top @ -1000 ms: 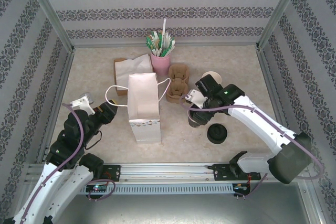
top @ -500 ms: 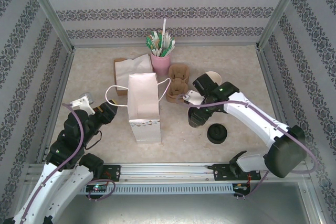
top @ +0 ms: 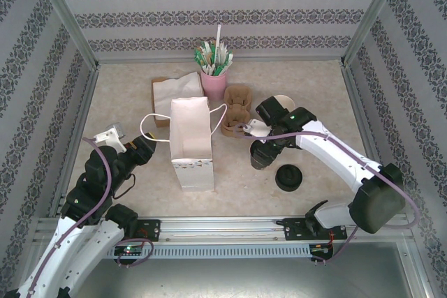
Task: Pack the takeout coffee
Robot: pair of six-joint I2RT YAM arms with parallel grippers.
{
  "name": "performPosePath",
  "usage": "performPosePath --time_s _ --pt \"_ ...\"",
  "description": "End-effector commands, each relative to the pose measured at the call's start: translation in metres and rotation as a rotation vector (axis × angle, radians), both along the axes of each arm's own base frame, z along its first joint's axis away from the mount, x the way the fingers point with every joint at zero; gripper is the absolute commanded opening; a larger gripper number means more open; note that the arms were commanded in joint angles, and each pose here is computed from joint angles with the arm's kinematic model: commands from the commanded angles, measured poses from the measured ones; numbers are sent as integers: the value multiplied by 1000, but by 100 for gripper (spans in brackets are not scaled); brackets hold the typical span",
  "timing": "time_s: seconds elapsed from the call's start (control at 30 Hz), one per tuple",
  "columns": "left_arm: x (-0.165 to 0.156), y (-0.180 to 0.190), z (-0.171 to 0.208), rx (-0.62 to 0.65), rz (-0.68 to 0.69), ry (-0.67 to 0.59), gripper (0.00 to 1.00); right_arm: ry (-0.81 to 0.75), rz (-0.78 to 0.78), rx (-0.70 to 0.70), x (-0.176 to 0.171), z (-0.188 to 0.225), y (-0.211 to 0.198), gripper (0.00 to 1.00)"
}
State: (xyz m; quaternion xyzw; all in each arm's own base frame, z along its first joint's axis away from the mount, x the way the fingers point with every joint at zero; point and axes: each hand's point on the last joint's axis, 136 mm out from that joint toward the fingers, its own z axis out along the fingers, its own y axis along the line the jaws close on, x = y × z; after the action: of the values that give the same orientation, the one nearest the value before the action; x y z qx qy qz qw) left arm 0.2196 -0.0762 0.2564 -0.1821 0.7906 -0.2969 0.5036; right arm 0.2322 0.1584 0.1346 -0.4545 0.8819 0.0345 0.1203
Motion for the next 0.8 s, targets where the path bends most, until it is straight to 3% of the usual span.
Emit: performPosePath --time_s 0.0,0.23,0.77 --pt "-4 -2 12 5 -20 -25 55 18 -18 10 2 -2 1 67" --pt "-4 -2 12 2 -20 -24 55 40 -27 25 -2 -10 4 68" --pt "-4 -1 12 0 -17 -26 55 115 -39 -95 -21 -36 -21 66"
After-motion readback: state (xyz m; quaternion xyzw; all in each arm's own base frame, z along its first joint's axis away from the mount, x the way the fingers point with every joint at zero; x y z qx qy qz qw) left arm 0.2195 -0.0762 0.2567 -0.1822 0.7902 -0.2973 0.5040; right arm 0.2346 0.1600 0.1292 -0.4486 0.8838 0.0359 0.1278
